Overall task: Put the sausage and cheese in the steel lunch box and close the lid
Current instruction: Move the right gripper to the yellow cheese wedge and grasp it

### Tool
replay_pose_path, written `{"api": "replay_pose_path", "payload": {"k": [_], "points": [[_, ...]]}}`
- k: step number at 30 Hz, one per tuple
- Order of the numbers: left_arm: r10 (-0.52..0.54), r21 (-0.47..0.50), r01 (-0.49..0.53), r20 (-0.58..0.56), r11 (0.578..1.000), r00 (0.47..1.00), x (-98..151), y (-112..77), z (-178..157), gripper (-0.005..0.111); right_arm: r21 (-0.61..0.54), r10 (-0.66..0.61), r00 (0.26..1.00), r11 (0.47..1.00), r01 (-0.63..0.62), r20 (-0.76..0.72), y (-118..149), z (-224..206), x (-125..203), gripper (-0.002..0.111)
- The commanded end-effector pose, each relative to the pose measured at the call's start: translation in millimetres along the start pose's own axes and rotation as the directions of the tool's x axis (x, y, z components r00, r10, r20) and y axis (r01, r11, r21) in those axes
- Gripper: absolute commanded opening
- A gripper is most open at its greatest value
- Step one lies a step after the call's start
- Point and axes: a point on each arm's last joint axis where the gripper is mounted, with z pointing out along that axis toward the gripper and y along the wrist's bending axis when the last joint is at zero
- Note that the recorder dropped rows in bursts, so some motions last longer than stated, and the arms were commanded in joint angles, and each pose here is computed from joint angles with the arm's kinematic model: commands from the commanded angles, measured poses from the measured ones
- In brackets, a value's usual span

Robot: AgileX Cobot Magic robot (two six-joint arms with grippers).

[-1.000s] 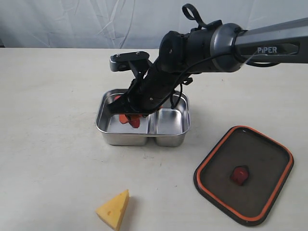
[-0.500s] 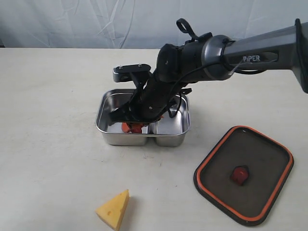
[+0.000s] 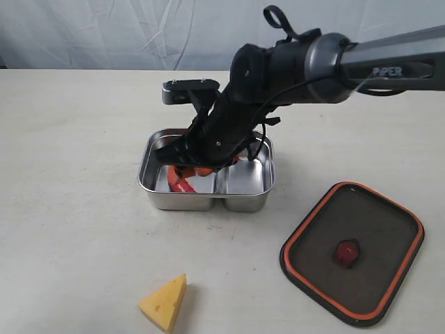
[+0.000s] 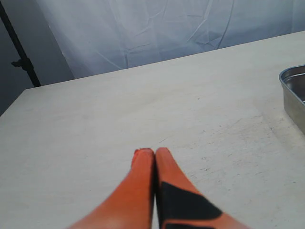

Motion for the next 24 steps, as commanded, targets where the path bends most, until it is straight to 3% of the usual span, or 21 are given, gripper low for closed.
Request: {"api": "replay_pose_path", "payload": {"k": [1, 8, 13, 17, 20, 24], "points": [[0.0, 0.006, 0.0, 0.013, 1.0, 1.0, -0.3, -0.5, 0.0, 0.0, -0.044, -0.033, 0.999, 0.999, 0.033, -0.009, 16.9, -43.5, -1.1, 0.046], [0.0, 0.006, 0.0, 0.013, 1.0, 1.0, -0.3, -0.5, 0.0, 0.0, -0.134, -0.087, 0.972, 0.989, 0.058, -0.219, 54.3, -84.3, 26.4, 0.046], [0.0, 0.006, 0.0, 0.013, 1.0, 1.0, -0.3, -0.5, 0.0, 0.0, -0.155, -0.108, 0.95, 0.986, 0.064, -0.294, 98.4, -77.9, 50.6, 0.046], [0.0, 0.006, 0.0, 0.013, 1.0, 1.0, -0.3, -0.5, 0.0, 0.0, -0.065, -0.041, 0.96, 0.998, 0.024, -0.278, 119.6, -56.6, 71.8, 0.046], [0.0, 0.006, 0.0, 0.013, 1.0, 1.0, -0.3, -0.5, 0.0, 0.0, 0.035, -0.031, 0.966, 0.999, 0.041, -0.257, 118.7, -42.6, 87.5, 0.046], [0.0, 0.006, 0.0, 0.013, 1.0, 1.0, -0.3, -0.5, 0.0, 0.0, 0.106, 0.053, 0.965, 0.994, -0.026, -0.255, 113.5, -35.9, 97.1, 0.047]]}}
